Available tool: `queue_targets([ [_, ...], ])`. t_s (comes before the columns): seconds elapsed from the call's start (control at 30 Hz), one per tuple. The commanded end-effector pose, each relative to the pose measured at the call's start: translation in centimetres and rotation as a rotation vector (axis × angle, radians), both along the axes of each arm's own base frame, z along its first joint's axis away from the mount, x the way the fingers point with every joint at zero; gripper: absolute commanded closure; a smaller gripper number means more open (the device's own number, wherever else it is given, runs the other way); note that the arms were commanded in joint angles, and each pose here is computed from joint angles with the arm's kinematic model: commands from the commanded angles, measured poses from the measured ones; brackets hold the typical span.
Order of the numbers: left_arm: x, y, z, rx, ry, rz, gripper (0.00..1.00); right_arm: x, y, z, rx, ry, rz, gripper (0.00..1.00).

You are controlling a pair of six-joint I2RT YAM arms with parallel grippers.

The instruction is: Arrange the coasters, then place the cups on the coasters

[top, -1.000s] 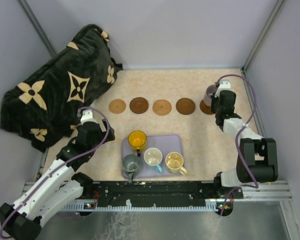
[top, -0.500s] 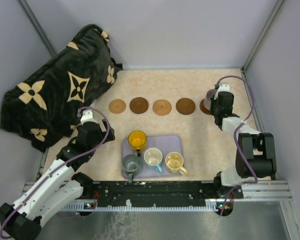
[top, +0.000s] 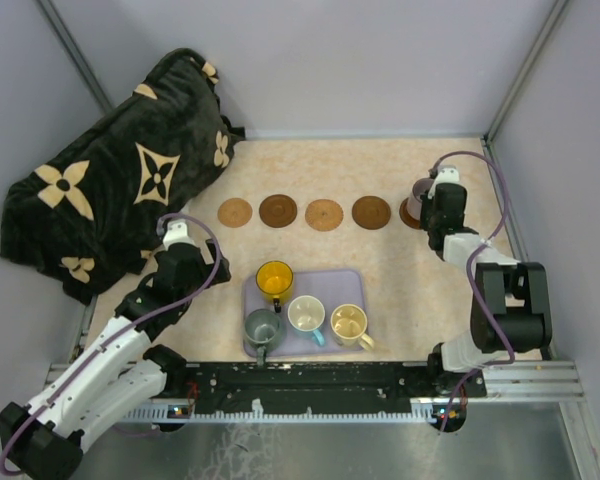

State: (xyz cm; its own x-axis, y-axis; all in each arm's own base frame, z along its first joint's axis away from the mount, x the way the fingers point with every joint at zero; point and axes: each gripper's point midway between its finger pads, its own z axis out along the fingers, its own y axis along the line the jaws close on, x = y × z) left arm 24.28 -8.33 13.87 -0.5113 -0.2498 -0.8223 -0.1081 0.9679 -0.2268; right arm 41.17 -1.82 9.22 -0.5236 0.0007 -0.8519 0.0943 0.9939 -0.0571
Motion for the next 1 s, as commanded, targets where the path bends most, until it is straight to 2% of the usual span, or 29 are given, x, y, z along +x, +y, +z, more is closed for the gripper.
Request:
queue_targets([
  [0.0,0.0,-0.3,-0.4,-0.009,0.005,-0.006,0.0,3.7,-0.2,6.1,0.005,-0.214,-0.008,1.0],
  [0.97,-0.1,-0.1,-0.8,-0.002,0.011,0.004,0.0,3.7,0.3,4.6,0.016,-0.191,0.015,1.0],
])
